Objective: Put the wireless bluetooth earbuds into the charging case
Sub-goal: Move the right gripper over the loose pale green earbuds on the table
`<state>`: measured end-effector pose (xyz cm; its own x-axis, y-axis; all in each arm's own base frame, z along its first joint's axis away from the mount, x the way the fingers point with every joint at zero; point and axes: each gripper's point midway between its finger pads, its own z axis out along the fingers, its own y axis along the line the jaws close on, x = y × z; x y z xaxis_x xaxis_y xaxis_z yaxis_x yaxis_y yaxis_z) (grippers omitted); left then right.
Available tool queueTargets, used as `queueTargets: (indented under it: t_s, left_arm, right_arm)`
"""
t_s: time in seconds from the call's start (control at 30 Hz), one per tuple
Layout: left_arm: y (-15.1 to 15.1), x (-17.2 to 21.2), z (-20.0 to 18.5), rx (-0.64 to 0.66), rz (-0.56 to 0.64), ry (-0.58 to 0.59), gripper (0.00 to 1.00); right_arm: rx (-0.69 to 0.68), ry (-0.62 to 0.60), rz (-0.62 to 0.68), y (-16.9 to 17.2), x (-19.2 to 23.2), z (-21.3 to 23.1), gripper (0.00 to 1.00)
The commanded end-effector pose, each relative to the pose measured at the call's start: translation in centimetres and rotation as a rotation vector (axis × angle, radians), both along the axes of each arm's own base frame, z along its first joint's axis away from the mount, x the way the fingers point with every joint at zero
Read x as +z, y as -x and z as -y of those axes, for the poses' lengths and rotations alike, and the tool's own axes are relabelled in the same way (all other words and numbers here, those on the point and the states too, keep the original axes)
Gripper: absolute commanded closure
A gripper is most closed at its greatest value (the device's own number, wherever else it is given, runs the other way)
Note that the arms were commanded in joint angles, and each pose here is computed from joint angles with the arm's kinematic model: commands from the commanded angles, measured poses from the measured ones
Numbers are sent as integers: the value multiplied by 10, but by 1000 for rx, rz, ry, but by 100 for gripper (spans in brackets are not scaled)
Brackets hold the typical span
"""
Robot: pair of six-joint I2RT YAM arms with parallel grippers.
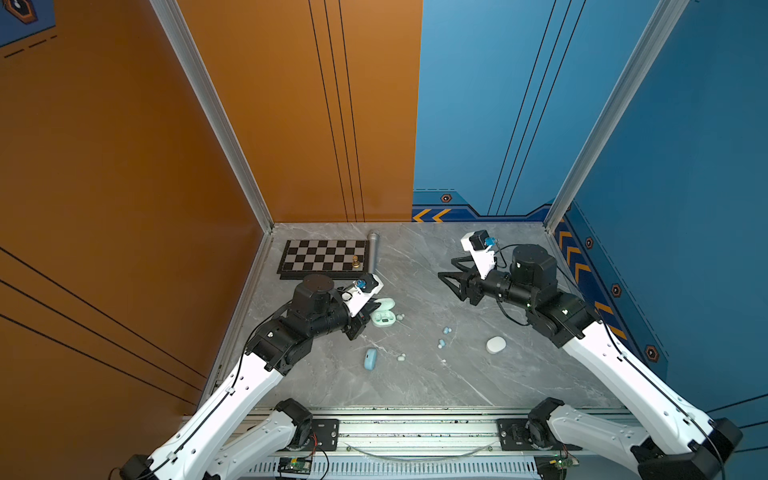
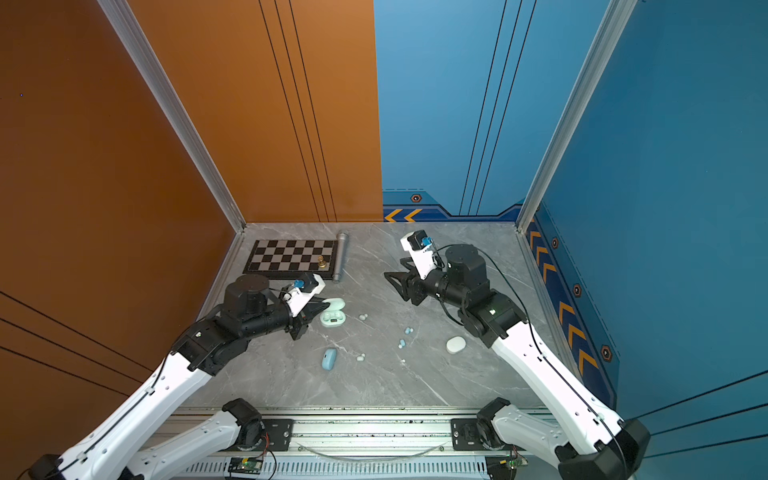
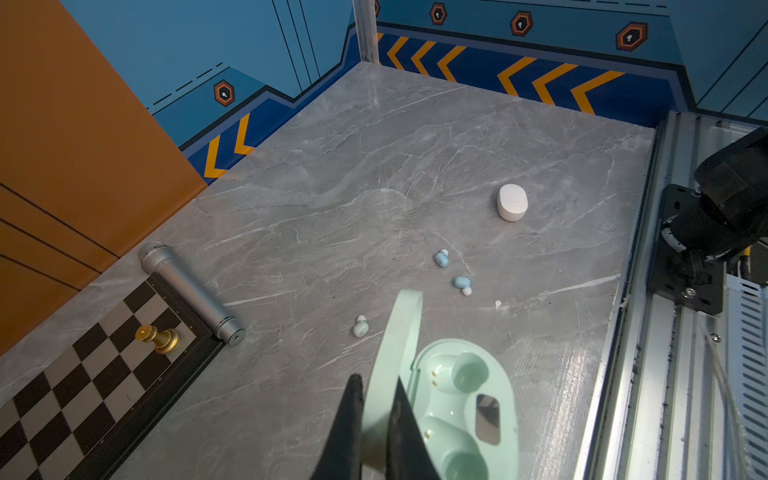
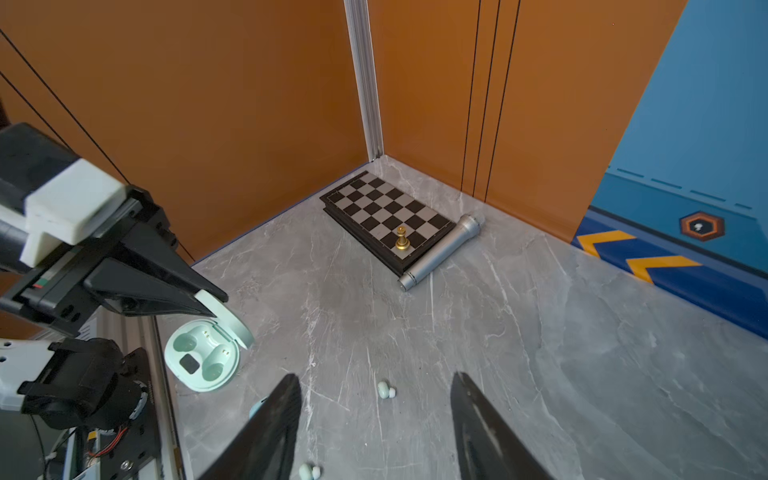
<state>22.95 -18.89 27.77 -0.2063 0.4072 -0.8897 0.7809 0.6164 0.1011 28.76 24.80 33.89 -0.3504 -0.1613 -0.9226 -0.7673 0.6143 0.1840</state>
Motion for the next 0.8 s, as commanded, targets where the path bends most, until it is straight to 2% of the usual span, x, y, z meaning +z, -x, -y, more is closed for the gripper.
queueTargets:
  t_s: [0.0, 0.1, 0.33, 0.37, 0.57, 0.77]
  left_arm:
    - [4, 6, -9, 35, -1, 63, 100]
    - [10, 8, -15, 51, -8, 106, 100]
    - [23, 13, -26, 89, 2, 168, 100]
    - [25, 15, -27, 93, 6, 175, 100]
    - [30, 11, -32, 110, 9, 191, 100]
    - [31, 8, -34, 115, 11, 187, 100]
  right_arm:
    - [97, 98, -274, 4, -49, -18, 41]
    - [145, 277, -373, -2, -97, -34, 42]
    - [266, 635, -443, -13, -192, -68, 43]
    - [309, 678, -450, -5, -206, -81, 43]
    - [348, 835, -463, -10, -260, -100, 43]
    - [328, 915, -412, -20, -278, -113, 43]
